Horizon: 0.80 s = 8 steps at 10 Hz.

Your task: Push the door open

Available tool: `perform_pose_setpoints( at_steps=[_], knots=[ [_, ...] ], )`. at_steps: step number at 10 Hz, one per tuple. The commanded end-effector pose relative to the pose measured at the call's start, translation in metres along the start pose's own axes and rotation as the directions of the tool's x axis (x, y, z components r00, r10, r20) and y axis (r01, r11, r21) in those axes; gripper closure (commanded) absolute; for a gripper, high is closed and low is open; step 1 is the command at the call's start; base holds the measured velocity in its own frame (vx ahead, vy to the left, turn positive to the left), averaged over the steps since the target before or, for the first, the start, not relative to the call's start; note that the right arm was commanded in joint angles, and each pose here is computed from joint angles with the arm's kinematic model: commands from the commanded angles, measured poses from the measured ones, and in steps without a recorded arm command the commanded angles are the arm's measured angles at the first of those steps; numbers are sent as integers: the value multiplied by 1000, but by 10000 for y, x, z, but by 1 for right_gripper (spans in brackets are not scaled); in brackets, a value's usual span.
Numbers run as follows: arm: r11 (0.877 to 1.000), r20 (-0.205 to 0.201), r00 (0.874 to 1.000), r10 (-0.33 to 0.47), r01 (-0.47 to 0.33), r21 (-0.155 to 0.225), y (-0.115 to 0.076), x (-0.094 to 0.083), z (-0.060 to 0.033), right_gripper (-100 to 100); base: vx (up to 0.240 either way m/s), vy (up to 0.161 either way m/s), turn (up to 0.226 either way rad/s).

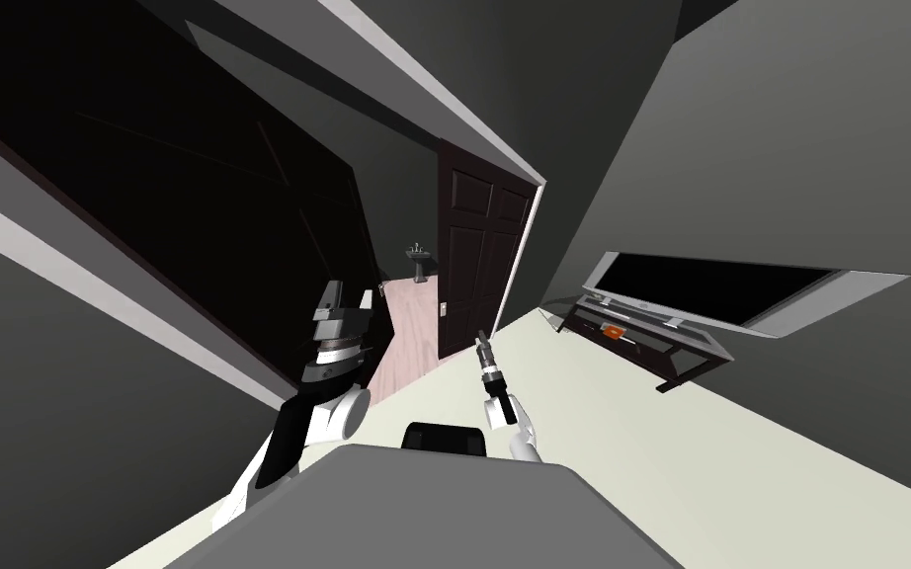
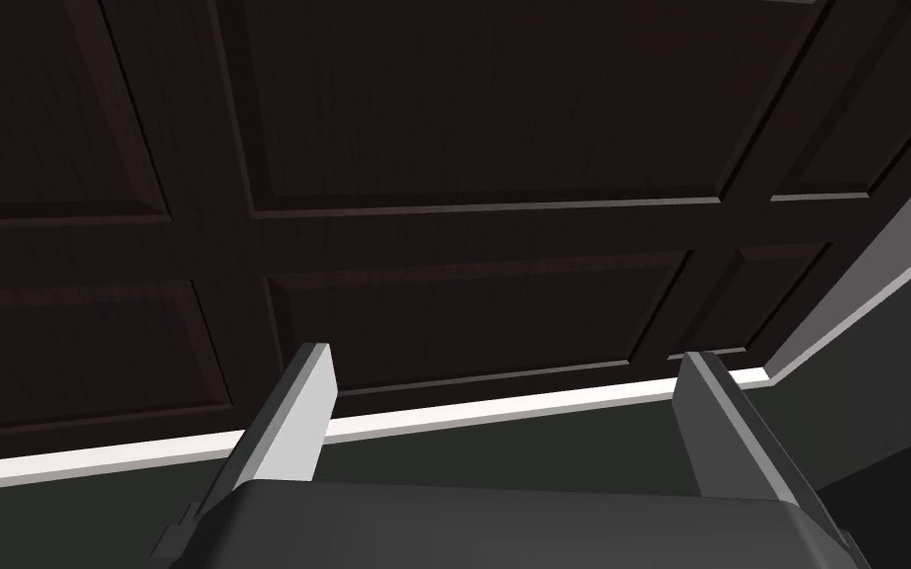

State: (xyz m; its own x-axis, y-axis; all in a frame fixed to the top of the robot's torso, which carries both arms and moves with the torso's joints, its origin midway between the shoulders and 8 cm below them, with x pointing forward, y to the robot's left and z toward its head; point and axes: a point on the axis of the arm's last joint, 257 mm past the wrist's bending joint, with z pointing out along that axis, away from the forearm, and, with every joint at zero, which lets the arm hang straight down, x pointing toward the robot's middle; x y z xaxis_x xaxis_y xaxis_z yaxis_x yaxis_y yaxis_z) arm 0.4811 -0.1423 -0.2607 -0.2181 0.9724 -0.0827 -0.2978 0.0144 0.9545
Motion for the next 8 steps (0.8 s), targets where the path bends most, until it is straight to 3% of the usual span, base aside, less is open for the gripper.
perform_pose_setpoints(
  at_steps=[1,2,8],
  knots=[
    [1000,-23,1000,14,-14,28,-129,113,-5,-100,97,-37,69],
    [1000,-23,1000,14,-14,28,-129,113,-5,-100,70,-23,33],
    [993,-87,995,55,-45,108,-507,435,-63,-100,69,-16,47]
  ],
)
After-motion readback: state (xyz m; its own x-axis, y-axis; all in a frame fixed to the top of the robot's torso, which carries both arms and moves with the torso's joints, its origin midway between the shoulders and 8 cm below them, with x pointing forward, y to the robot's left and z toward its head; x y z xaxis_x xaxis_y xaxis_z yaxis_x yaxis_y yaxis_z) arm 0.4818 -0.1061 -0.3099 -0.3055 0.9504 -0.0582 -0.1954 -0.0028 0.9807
